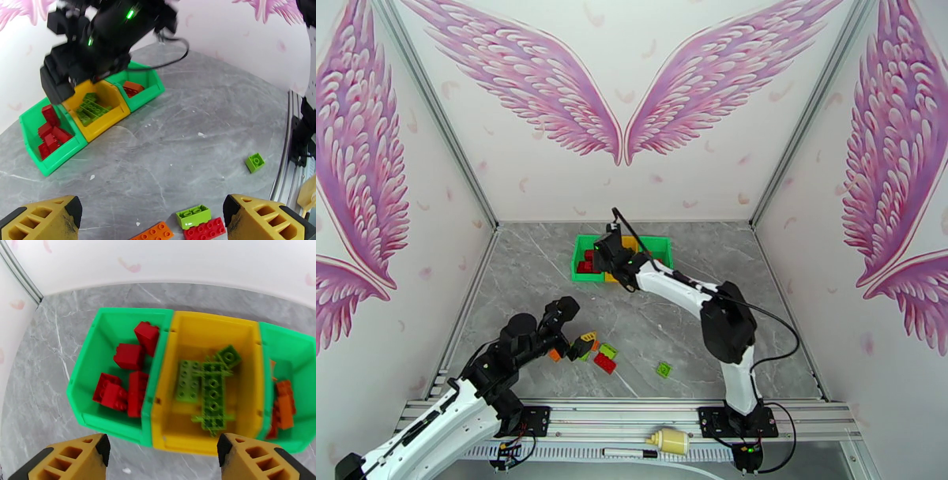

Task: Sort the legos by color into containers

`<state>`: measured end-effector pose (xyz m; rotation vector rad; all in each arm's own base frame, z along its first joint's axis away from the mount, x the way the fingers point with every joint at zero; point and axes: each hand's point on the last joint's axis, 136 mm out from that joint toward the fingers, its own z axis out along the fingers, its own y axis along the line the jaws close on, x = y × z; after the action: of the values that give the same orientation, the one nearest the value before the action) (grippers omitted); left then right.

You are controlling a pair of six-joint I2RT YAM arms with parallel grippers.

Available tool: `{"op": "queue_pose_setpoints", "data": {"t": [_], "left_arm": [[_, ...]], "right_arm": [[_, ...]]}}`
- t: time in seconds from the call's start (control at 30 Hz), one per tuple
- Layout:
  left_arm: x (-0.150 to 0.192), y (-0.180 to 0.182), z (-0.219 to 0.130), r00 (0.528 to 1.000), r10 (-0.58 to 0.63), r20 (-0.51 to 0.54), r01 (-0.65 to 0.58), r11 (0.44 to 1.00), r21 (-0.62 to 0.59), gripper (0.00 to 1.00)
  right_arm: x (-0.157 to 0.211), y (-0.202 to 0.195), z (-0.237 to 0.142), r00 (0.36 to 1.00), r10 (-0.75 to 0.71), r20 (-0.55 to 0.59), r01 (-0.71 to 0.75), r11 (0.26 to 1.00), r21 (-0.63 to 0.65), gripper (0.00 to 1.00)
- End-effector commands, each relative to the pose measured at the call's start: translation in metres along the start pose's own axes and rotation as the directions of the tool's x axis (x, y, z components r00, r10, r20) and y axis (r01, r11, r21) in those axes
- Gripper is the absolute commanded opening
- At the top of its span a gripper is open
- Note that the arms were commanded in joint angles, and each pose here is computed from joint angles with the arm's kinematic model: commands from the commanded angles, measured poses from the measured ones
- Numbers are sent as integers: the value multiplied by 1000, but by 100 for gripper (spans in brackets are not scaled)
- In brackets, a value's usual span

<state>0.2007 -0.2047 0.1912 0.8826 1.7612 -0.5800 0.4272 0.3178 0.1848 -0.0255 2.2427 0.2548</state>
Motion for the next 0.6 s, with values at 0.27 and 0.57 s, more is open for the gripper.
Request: {"op": "queue_pose_setpoints", "data": {"t": [0.27,0.57], "left_arm": [[-30,-43,6,983,171,61,-182,945,272,99],[-27,-61,7,963,255,85,-268,889,370,99]], "right_arm": [[102,-97,-109,965,233,-120,-207,958,197,79],[191,-146,-161,892,302,-336,-174,916,360,88]]}}
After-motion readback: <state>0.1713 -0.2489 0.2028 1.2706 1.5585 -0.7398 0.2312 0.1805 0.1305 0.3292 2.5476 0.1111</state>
